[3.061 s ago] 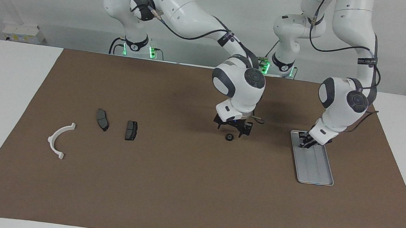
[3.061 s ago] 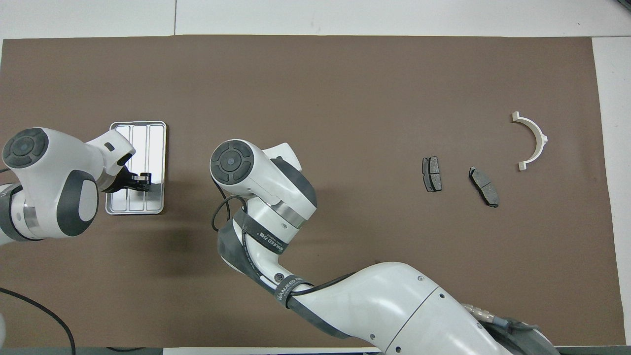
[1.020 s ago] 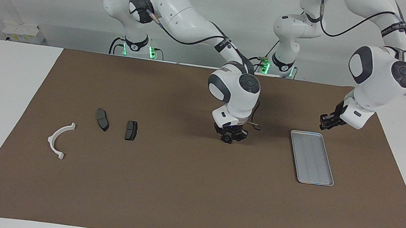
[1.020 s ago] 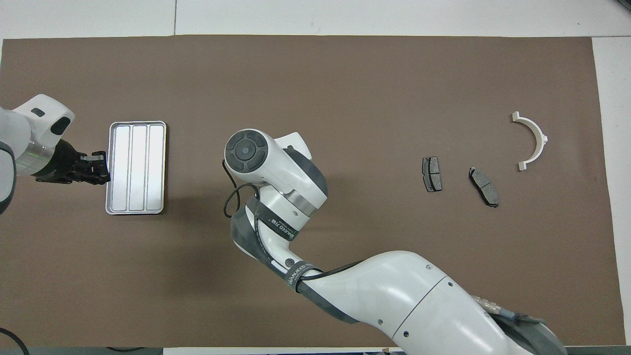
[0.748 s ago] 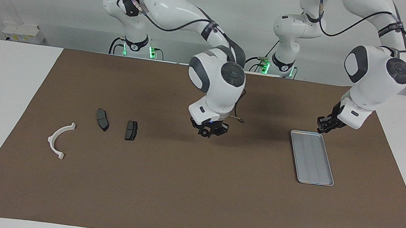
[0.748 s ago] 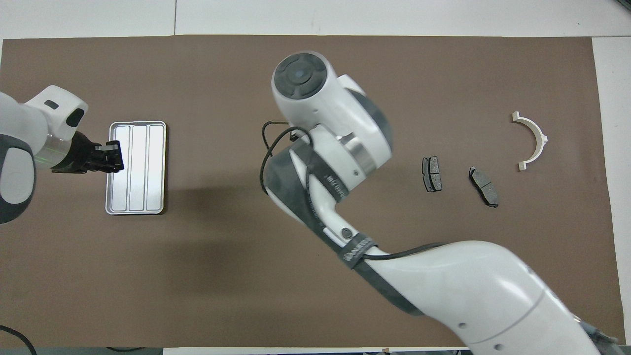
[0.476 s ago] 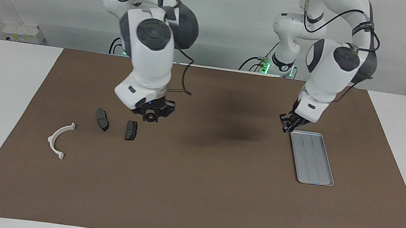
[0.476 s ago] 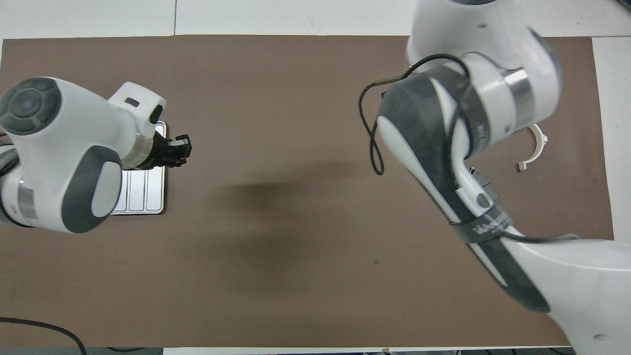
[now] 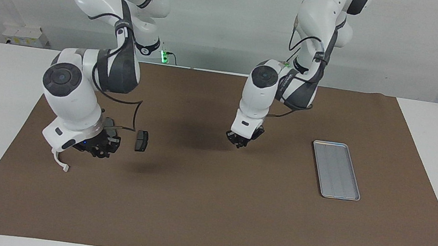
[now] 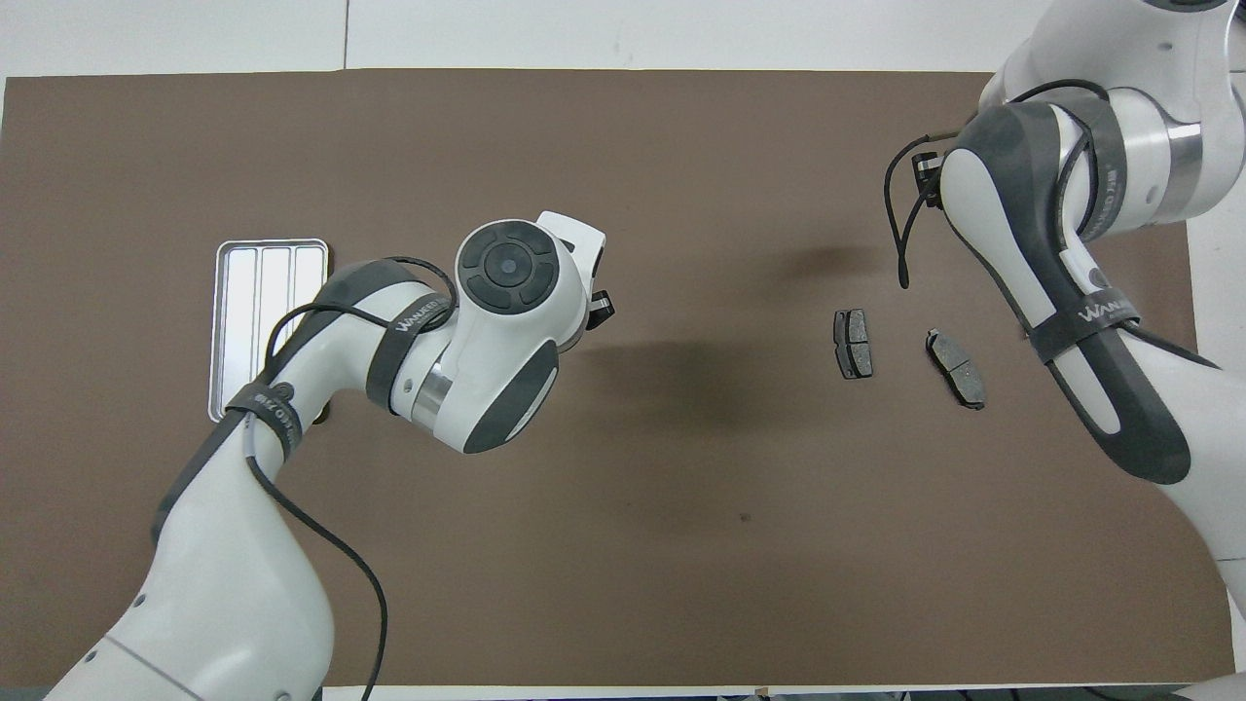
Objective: Place bearing gear from tray to pile
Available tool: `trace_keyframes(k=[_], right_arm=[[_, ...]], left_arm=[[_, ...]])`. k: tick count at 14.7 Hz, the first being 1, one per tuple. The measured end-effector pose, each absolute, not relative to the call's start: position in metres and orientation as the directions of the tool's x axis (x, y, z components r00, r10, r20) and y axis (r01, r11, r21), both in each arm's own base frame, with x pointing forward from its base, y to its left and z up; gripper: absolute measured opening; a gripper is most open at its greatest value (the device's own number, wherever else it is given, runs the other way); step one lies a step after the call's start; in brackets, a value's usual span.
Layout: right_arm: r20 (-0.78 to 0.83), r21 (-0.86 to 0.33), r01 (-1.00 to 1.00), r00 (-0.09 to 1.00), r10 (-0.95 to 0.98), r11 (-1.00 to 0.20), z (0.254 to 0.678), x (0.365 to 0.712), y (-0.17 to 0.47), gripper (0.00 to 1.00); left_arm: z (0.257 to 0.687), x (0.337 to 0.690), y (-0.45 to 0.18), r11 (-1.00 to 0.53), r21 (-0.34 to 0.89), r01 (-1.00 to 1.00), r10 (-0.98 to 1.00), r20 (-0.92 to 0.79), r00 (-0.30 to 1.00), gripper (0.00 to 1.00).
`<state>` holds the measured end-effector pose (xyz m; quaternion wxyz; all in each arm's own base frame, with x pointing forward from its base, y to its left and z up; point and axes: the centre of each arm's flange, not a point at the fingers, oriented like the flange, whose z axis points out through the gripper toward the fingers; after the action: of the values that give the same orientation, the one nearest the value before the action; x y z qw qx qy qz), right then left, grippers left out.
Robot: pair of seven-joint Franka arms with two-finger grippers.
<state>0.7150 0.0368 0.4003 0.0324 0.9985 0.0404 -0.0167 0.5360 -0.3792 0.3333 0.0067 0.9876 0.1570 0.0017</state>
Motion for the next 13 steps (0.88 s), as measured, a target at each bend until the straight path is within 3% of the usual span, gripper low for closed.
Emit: trace_keyframes(k=[4, 9, 11, 12, 13], right_arm=[[-0.015, 0.052, 0.07, 0.997, 0.069, -0.996, 0.325, 0.717, 0.017, 0.36], [0.027, 0.037, 0.068, 0.997, 0.069, -0.997, 0.289, 0.717, 0.013, 0.36], [0.032, 0.037, 0.068, 0.997, 0.07, -0.997, 0.287, 0.715, 0.012, 0.36], [0.032, 0.037, 0.068, 0.997, 0.07, -0.997, 0.287, 0.715, 0.012, 0.36], [0.029, 0.036, 0.069, 0.997, 0.071, -0.997, 0.287, 0.715, 0.013, 0.44]], left_arm=[[0.31, 0.541, -0.371, -0.946, 0.014, 0.323, 0.323, 0.002, 0.946, 0.24], [0.297, 0.534, -0.368, -0.947, 0.032, 0.32, 0.321, 0.014, 0.947, 0.24], [0.297, 0.534, -0.368, -0.947, 0.03, 0.321, 0.321, 0.013, 0.947, 0.29], [0.298, 0.535, -0.367, -0.946, 0.029, 0.323, 0.324, 0.014, 0.946, 0.36], [0.303, 0.54, -0.362, -0.943, 0.028, 0.332, 0.332, 0.02, 0.943, 0.48]])
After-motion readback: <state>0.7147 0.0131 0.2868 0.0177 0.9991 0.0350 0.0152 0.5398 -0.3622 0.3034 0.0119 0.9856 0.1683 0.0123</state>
